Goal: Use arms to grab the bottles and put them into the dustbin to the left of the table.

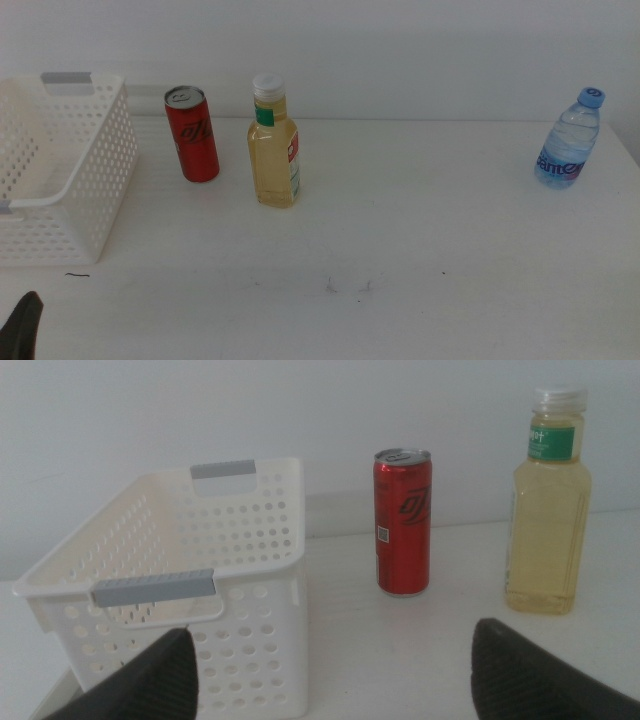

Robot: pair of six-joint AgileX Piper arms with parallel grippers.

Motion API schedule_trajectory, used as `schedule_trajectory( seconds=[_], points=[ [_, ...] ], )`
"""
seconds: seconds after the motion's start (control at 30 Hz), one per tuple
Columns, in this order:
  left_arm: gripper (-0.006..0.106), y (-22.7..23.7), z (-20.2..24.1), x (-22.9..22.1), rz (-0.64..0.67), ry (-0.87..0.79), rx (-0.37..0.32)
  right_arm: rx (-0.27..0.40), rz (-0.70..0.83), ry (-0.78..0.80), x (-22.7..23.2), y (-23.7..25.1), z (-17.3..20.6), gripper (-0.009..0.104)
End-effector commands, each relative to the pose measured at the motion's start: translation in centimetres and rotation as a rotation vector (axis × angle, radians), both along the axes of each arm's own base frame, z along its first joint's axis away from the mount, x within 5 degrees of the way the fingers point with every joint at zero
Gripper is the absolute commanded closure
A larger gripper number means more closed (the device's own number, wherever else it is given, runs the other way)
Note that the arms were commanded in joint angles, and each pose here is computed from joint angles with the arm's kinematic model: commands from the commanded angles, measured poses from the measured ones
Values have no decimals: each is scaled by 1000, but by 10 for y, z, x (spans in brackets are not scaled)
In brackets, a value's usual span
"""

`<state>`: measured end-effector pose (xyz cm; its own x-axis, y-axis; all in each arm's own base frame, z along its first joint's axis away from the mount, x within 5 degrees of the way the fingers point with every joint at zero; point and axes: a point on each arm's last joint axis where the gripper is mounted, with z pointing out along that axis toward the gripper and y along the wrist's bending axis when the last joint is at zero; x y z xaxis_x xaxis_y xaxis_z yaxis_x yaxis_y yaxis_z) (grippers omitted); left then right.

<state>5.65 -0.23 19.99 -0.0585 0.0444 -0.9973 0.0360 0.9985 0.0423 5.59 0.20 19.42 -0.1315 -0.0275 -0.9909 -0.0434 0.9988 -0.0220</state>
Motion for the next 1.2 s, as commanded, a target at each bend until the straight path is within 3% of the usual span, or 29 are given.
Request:
schedule_trajectory(
  seconds=[0.0,0.23,0.37,0.57,0.73,1.17],
  points=[
    [7,0,2,0,1,-18,-2,-15,-5,-11,0,0,0,16],
    [7,-14,-4,44,-125,108,16,-15,-5,-11,0,0,0,16],
    [7,-29,-11,74,-186,62,30,-15,-5,-11,0,0,0,16],
    [7,-35,-35,104,-134,18,4,-15,-5,-11,0,0,0,16],
    [7,-38,-65,116,-113,195,-39,-15,-5,-11,0,0,0,16],
    [7,-52,-43,163,-119,46,-75,-15,-5,-11,0,0,0,16]
  ],
)
